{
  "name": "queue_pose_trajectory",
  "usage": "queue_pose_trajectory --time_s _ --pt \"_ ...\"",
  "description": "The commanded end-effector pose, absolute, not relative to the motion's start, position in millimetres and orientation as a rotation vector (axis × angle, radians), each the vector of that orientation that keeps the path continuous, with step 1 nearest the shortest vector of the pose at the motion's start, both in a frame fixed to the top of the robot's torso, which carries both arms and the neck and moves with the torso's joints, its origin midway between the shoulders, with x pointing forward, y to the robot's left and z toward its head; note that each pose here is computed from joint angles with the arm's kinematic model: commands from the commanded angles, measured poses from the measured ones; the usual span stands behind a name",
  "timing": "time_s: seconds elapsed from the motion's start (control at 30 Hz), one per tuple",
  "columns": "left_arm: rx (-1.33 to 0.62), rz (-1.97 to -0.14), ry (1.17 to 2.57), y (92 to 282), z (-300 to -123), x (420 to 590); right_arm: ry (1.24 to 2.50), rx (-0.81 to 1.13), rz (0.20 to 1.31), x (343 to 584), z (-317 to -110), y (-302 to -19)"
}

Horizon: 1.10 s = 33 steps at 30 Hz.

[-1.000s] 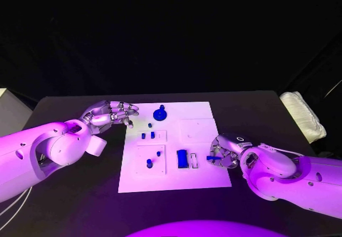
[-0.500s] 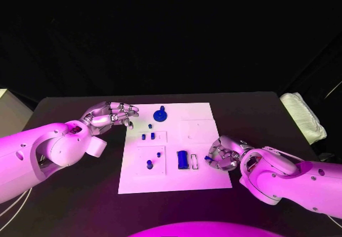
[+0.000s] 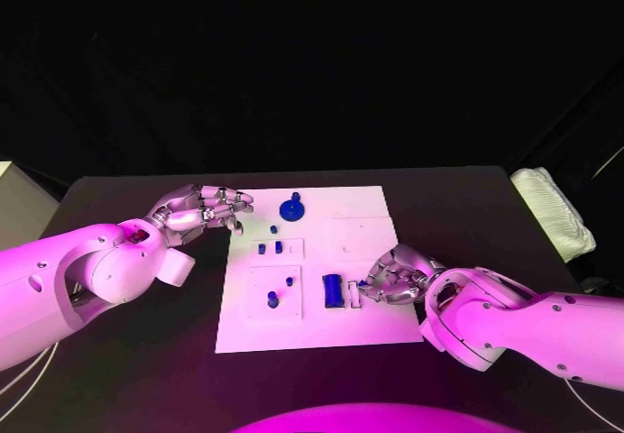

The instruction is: Assemble the parts on the task board

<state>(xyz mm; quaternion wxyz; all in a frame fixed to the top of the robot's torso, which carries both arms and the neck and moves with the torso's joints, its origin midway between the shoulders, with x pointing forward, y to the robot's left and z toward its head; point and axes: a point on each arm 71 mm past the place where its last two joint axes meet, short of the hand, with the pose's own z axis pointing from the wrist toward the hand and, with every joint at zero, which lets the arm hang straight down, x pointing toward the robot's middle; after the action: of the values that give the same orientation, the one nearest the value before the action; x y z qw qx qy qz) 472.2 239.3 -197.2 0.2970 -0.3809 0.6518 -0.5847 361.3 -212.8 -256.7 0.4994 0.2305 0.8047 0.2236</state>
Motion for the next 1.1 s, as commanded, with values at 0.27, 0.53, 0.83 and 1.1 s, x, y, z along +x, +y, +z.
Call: queue_pose_trajectory --time_s 0.27,0.53,0.83,1.1 --pt "-1.007 -1.573 1.738 236.9 -196.4 471.3 1.930 0.596 0.543 367.0 -259.7 -206.4" --pt "-1.007 -1.574 1.741 236.7 -196.5 471.3 1.957 0.552 0.541 368.0 -261.5 -198.7" --pt "-1.008 -1.572 1.744 237.2 -196.7 471.2 2.010 0.484 0.503 367.7 -265.2 -195.7" --pt "-1.009 -1.572 1.747 237.3 -196.8 471.0 2.010 0.444 0.481 367.4 -265.2 -193.8"
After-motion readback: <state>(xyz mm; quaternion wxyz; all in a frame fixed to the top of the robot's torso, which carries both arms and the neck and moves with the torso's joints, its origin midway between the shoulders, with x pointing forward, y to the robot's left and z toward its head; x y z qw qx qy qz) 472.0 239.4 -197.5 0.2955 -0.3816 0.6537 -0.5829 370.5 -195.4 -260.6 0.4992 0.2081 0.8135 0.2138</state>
